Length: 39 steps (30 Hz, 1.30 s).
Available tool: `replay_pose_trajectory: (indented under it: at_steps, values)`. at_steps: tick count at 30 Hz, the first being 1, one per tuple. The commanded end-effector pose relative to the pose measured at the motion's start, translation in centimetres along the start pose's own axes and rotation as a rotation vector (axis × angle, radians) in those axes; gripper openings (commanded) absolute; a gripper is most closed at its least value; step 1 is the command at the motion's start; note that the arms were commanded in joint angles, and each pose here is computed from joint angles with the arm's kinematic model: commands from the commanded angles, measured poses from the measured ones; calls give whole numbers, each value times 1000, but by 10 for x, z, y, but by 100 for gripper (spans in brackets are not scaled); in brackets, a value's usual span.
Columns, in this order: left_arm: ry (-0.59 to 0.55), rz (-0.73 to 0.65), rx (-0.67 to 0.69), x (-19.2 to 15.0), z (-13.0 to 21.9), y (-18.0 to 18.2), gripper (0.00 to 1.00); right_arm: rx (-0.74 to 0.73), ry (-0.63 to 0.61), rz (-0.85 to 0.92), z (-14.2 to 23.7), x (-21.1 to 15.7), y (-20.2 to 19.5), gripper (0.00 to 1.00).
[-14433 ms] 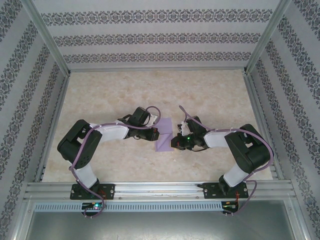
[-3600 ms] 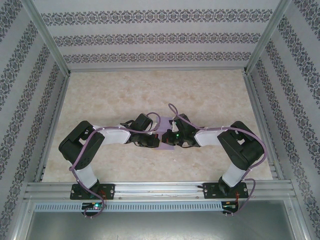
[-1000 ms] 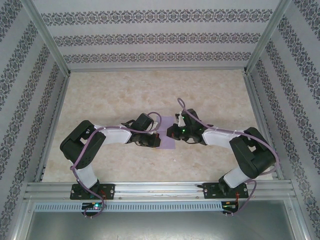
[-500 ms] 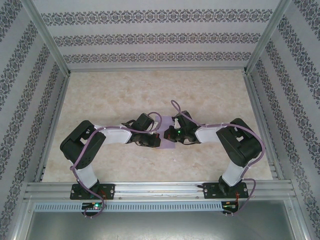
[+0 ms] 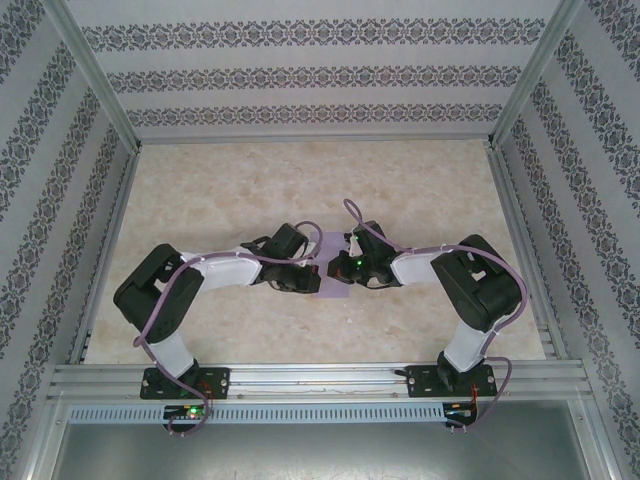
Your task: Fold a paper plane with a square sheet of paper (fold left side to right side)
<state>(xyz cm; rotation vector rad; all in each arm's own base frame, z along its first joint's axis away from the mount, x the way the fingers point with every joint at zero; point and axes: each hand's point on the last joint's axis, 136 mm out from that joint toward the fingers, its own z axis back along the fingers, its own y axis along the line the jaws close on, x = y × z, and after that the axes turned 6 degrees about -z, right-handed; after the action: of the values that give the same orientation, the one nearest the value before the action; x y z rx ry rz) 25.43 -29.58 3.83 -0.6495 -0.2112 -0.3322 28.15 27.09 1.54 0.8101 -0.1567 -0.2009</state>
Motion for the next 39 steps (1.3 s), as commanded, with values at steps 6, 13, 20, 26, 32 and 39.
replay_pose_trajectory:
  at_steps: [6,13,20,26,32,39]
  values:
    - [-21,-8,-109,19,3,-31,0,-118,49,-74,-9,-17,-44,0]
    - [-3,9,-101,17,-9,-23,0,-121,53,-77,-10,-18,-46,0]
    - [10,19,-60,11,-16,-10,0,-129,62,-83,-12,-20,-49,0]
    - [35,35,-45,1,-23,-1,0,-139,66,-88,-13,-21,-52,0]
    - [41,41,-30,-4,-22,4,0,-144,71,-90,-14,-22,-54,0]
    - [57,54,-6,-15,-21,12,0,-150,73,-91,-15,-22,-56,0]
